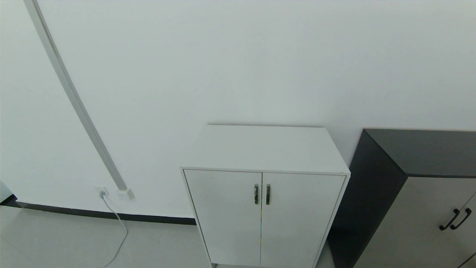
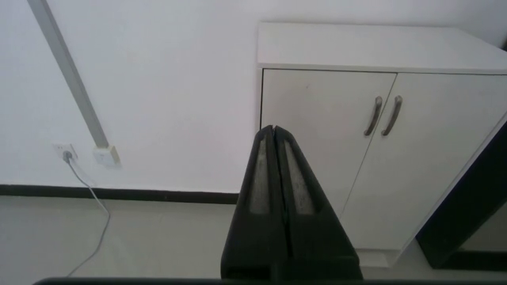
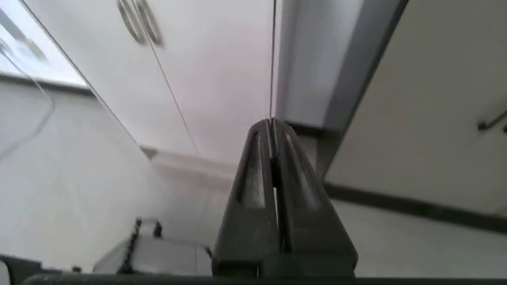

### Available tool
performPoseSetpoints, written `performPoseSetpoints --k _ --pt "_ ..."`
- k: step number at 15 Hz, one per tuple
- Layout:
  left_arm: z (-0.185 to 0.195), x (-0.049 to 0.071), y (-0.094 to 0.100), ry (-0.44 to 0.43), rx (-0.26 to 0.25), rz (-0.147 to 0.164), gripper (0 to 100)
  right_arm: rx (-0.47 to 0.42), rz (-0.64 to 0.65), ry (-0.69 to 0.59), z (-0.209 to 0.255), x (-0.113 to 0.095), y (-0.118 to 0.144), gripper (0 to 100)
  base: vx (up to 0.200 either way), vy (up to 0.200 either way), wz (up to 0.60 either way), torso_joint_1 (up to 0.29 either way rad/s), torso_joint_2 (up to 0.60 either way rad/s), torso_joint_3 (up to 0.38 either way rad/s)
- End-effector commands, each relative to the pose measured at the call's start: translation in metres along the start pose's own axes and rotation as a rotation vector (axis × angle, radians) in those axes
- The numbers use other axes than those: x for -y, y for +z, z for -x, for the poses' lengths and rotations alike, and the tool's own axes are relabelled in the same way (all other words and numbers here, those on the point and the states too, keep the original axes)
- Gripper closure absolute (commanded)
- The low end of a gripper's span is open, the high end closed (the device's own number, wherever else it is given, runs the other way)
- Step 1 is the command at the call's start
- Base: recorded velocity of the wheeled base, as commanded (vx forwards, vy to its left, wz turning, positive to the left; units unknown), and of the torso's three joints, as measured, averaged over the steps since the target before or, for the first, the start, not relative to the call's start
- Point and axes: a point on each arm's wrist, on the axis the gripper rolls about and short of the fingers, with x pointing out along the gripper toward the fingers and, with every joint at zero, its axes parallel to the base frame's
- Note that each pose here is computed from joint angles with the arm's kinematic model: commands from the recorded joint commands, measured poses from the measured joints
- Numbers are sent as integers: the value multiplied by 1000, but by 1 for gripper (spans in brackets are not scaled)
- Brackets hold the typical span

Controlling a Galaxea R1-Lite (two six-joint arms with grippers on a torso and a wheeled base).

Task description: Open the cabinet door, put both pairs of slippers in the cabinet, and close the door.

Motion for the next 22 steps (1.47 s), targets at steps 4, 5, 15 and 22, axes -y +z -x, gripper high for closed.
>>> performPoseSetpoints --k 4,5,15,22 --pt "0 0 0 0 -1 0 100 102 -35 -149 7 -1 -2 100 0 0 0 0 0 0" --pt "0 0 0 0 -1 0 100 120 -54 -230 8 -2 -2 100 0 0 0 0 0 0" --pt "0 0 0 -1 -1 -3 100 293 -25 -132 19 -5 -9 100 0 0 0 0 0 0" --pt "0 0 0 0 -1 -8 100 297 -25 -138 20 -5 -9 100 0 0 0 0 0 0"
